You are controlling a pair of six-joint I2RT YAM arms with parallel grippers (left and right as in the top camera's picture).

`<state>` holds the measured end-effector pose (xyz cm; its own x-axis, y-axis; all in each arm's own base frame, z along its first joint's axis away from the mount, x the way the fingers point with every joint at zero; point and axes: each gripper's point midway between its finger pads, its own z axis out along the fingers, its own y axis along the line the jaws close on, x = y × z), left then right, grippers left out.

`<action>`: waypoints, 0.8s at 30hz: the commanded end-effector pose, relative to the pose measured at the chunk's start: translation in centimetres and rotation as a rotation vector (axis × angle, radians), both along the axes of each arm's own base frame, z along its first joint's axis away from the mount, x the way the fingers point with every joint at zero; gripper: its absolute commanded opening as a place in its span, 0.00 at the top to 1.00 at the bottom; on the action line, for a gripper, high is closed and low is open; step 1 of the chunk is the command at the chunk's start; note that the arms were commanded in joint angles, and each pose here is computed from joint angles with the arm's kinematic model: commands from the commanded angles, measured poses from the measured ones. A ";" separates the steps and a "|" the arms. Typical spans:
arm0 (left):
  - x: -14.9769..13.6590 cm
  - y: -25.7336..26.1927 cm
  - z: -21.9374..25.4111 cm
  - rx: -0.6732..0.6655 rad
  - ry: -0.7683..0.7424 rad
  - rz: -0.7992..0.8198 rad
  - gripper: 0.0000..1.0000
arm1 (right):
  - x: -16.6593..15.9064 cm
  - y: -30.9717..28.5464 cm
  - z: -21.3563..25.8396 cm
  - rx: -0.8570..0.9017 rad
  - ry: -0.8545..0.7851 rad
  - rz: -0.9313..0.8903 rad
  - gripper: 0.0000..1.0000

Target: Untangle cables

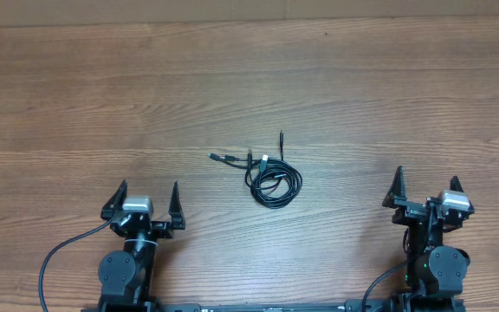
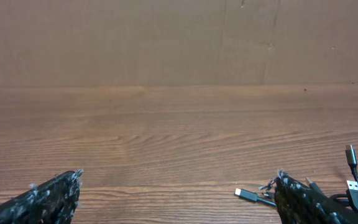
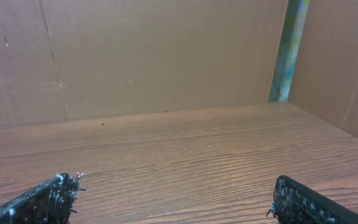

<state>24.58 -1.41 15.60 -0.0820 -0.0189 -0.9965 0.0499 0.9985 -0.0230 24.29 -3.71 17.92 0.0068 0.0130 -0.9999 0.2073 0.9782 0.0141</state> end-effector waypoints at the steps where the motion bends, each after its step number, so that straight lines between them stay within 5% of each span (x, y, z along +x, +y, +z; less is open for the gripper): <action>1: 0.0 -0.1 0.0 -0.006 -0.002 -0.006 0.00 | 0.0 -0.2 -0.4 -0.004 0.008 -0.011 0.00; 10: 0.0 -0.1 0.0 -0.006 -0.002 -0.006 0.00 | 0.1 1.8 1.7 0.134 -0.072 0.112 0.00; 13: 0.0 -0.1 0.0 -0.006 -0.002 -0.006 0.00 | -1.0 4.5 7.5 0.106 -0.216 0.276 0.00; 17: 0.0 -0.1 0.0 -0.006 -0.002 -0.006 0.00 | -3.5 3.5 15.1 0.146 -0.348 0.233 0.00; 24: 0.0 -0.1 0.0 -0.006 -0.002 -0.006 0.00 | -3.7 2.7 27.7 0.159 -0.270 0.177 0.00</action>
